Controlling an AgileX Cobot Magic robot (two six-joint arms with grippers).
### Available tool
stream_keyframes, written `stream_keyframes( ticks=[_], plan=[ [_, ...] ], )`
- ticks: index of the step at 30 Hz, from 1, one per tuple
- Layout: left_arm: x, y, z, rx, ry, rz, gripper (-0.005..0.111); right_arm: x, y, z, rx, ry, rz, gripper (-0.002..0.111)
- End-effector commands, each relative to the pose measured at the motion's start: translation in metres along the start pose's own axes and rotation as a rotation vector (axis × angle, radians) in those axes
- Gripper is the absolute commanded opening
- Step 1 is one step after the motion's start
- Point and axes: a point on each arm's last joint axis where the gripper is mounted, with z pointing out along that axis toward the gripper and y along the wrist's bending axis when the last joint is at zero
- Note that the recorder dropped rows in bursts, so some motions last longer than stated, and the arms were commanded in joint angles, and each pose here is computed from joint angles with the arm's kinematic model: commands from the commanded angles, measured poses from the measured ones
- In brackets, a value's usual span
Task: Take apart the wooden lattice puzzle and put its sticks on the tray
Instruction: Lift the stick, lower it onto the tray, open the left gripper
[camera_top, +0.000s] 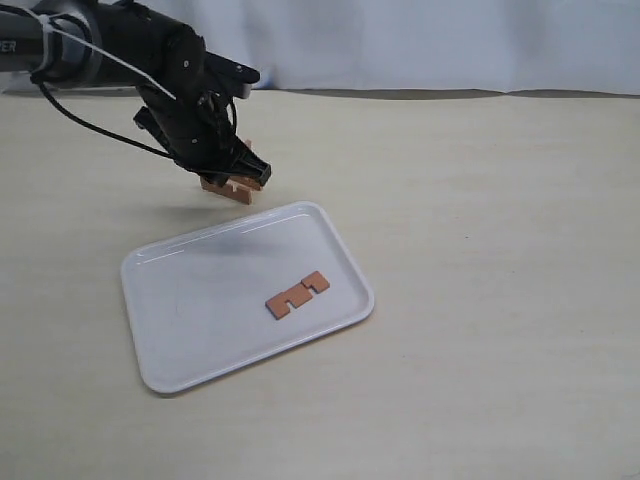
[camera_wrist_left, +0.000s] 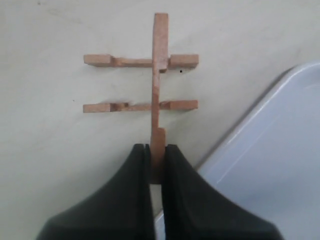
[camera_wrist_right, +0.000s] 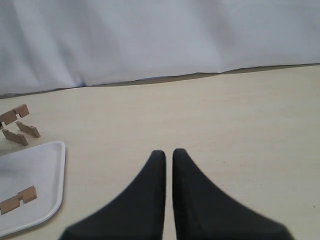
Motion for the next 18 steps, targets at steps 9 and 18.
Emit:
stream_keyframes(
  ticks=[9, 18],
  plan=[
    [0.003, -0.053, -0.065, 0.117, 0.013, 0.370, 0.000, 0.000, 0.000, 0.000, -0.002, -0.010, -0.001, 0.005],
    [0.017, -0.078, -0.059, 0.283, 0.128, 0.463, 0.000, 0.000, 0.000, 0.000, -0.002, -0.010, -0.001, 0.005]
  ],
)
